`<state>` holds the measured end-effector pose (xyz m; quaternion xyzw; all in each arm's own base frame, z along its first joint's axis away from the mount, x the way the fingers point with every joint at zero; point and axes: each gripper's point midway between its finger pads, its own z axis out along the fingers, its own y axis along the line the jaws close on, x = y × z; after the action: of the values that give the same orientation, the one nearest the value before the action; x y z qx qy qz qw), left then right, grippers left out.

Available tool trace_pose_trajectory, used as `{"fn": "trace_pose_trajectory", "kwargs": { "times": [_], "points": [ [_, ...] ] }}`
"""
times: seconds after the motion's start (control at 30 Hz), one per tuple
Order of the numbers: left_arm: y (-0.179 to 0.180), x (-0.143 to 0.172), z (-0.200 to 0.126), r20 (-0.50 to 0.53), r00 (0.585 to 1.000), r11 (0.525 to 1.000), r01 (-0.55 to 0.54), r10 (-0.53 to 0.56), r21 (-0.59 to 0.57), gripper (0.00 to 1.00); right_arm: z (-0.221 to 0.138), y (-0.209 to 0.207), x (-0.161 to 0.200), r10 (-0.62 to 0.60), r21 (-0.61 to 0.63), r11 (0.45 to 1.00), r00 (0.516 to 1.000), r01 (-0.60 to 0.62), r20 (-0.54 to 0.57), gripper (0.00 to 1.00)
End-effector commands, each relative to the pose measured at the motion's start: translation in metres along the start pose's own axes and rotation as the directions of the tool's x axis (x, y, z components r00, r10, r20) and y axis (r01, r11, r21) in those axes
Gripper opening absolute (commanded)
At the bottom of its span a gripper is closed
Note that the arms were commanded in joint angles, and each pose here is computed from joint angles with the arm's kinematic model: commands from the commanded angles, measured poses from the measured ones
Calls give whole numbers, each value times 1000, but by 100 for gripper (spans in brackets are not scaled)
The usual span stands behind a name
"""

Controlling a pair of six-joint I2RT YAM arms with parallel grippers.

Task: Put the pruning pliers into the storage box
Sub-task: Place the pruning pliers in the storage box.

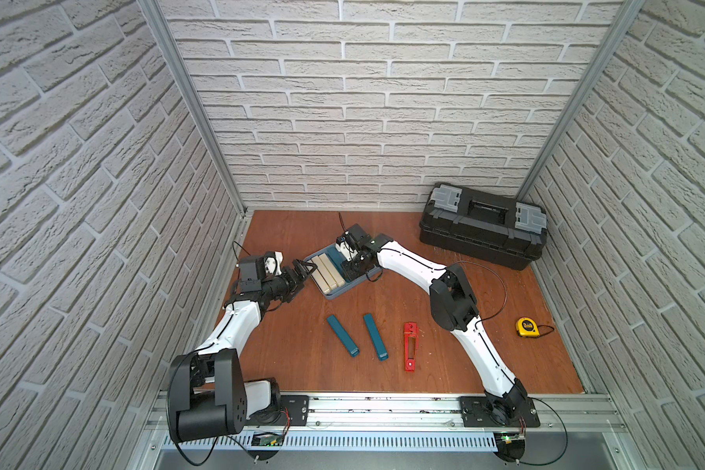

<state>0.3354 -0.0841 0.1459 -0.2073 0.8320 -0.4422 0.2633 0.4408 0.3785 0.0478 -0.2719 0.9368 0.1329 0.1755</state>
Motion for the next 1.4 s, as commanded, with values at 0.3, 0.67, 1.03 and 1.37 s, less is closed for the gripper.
{"fn": "trace_pose_trajectory", "kwargs": {
  "times": [0.3,0.67,1.03,1.37],
  "points": [
    [0,0,0,19,1000,999,-23,22,34,98,5,1,-15,-8,-10,1000,999,8,44,2],
    [-1,1,0,22,999,999,-25,24,40,98,4,2,-17,-12,-11,1000,999,12,46,15],
    [-1,1,-2,24,999,999,-28,27,39,98,2,1,-11,-17,-10,1000,1000,17,21,29],
    [-1,2,-2,24,999,999,-29,28,41,98,0,3,-11,-19,-19,1000,1000,19,20,35]
  ]
}}
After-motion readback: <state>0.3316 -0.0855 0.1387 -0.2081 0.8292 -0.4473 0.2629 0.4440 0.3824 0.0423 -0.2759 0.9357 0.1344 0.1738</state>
